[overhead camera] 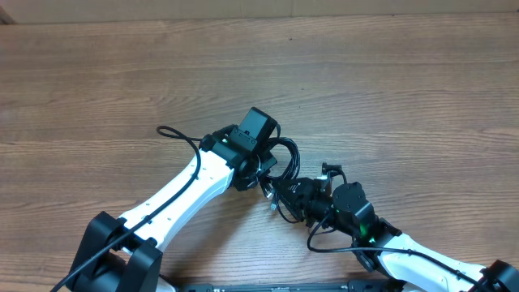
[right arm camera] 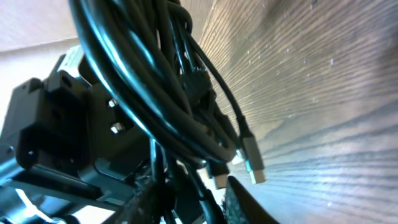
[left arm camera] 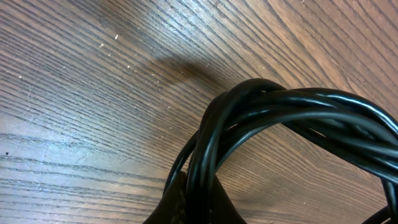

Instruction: Untangle cables

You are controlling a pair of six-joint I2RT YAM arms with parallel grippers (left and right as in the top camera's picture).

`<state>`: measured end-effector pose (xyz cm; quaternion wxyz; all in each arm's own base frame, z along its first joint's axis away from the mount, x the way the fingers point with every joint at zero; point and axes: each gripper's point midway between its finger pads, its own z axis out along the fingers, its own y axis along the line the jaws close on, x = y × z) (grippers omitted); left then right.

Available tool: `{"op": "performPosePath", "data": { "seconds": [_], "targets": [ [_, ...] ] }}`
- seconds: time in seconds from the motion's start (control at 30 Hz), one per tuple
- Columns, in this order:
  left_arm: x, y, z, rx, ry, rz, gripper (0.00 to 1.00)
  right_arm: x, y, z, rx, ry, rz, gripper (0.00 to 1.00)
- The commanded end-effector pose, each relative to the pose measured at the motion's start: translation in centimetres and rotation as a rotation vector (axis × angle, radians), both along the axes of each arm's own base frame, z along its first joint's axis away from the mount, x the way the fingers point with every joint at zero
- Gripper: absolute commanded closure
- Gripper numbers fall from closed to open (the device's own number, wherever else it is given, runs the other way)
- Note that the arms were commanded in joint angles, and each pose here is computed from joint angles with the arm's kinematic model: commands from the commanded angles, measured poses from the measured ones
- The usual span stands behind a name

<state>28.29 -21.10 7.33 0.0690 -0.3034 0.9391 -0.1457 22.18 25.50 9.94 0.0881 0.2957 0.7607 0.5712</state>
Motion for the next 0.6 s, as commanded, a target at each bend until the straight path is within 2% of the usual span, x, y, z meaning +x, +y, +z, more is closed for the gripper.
{"op": "performPosePath", "data": {
  "seconds": [0.0,0.17,0.37,0.47,0.57],
  "targets": [
    [0.2,0.0,-0.1,0.021,-0.017,-0.017,0.96,-0.4,0.9,1.3,0.093,0.065,0.016,0.73],
    [0.1,0.2,-0.1,0.028,-0.016,-0.016,0.96,-0.2,1.6,4.1,0.191,0.007,0.038,0.77],
    [-0.1,0.3,-0.2,0.035,-0.006,-0.016,0.96,-0.1,1.3,2.9,0.161,0.051,0.015,0.89],
    [-0.2,0.5,-0.3,0.041,0.001,-0.016,0.96,-0.2,1.1,2.1,0.135,0.078,0.003,0.88],
    [-0.3,0.5,-0.3,0.042,0.004,-0.016,0.96,-0.1,0.9,1.8,0.127,0.086,-0.004,0.82]
  ]
}}
